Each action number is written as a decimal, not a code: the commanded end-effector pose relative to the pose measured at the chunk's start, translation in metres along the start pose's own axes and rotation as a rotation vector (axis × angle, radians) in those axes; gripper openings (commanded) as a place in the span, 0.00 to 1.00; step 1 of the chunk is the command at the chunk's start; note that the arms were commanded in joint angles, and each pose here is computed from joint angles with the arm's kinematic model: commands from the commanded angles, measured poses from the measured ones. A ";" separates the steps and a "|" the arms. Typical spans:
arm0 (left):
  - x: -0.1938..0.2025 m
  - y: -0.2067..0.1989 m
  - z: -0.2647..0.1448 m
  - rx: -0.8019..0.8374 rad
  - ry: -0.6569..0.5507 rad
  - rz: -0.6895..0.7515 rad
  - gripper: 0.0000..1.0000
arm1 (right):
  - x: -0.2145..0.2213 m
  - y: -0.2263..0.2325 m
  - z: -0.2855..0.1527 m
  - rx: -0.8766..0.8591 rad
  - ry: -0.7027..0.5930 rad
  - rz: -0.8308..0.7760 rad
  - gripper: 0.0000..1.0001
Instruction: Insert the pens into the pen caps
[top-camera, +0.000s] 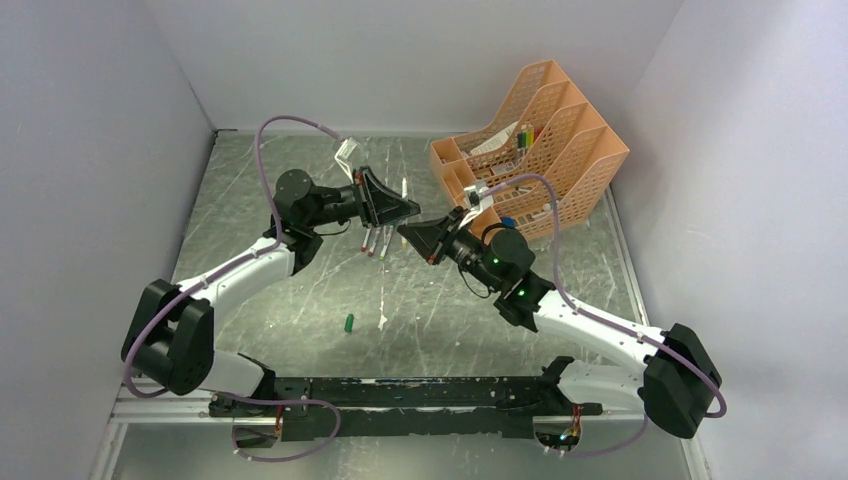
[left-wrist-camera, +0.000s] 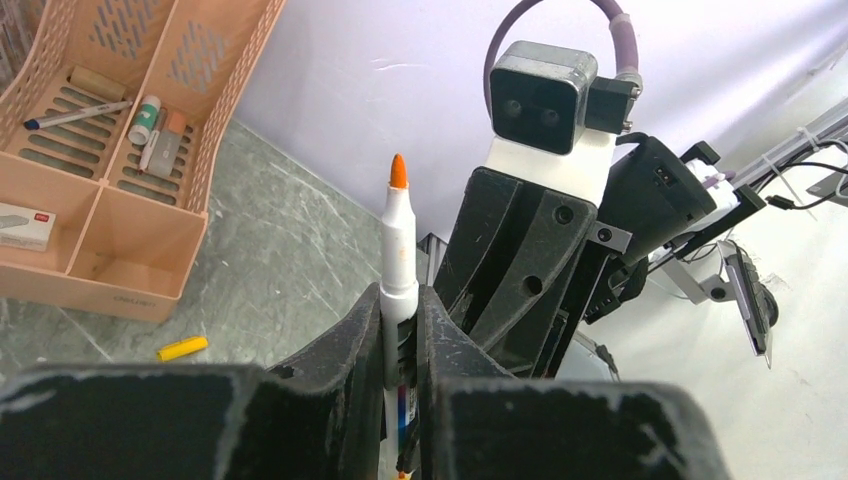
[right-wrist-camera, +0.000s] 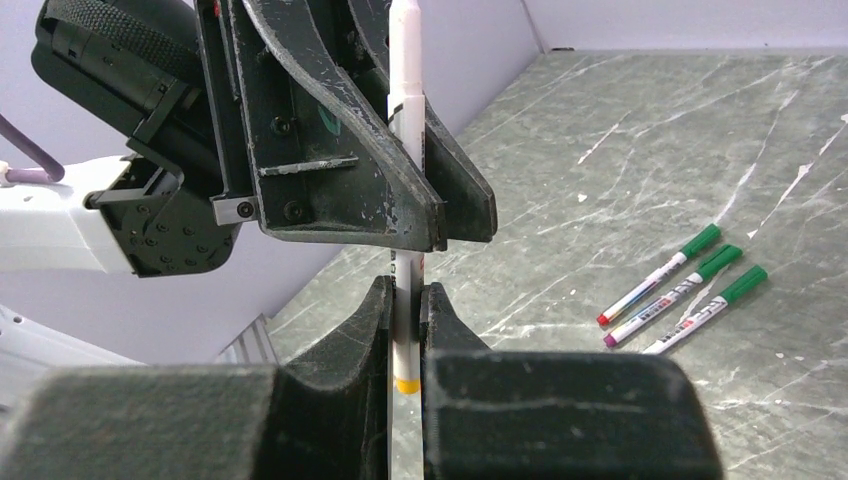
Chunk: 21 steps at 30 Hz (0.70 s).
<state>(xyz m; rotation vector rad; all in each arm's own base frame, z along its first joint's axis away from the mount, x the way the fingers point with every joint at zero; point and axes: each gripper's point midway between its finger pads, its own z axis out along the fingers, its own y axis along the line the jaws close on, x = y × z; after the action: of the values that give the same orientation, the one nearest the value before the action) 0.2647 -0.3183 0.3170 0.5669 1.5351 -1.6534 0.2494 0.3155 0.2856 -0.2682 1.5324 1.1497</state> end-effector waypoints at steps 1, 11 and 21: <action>-0.014 -0.013 0.003 -0.001 -0.004 0.092 0.07 | -0.008 0.003 0.000 0.004 -0.013 -0.028 0.04; -0.017 0.012 -0.007 -0.209 0.085 0.219 0.07 | -0.008 -0.015 -0.016 0.115 0.053 -0.136 0.28; -0.020 0.025 -0.025 -0.359 0.150 0.280 0.07 | 0.077 -0.158 -0.081 0.709 0.453 -0.134 0.60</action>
<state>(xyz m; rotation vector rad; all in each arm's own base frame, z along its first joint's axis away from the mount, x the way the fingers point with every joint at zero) 0.2940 -0.3007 0.3116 0.6678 1.7077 -1.1943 0.2781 0.2597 0.2095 -0.2517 1.8857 0.6617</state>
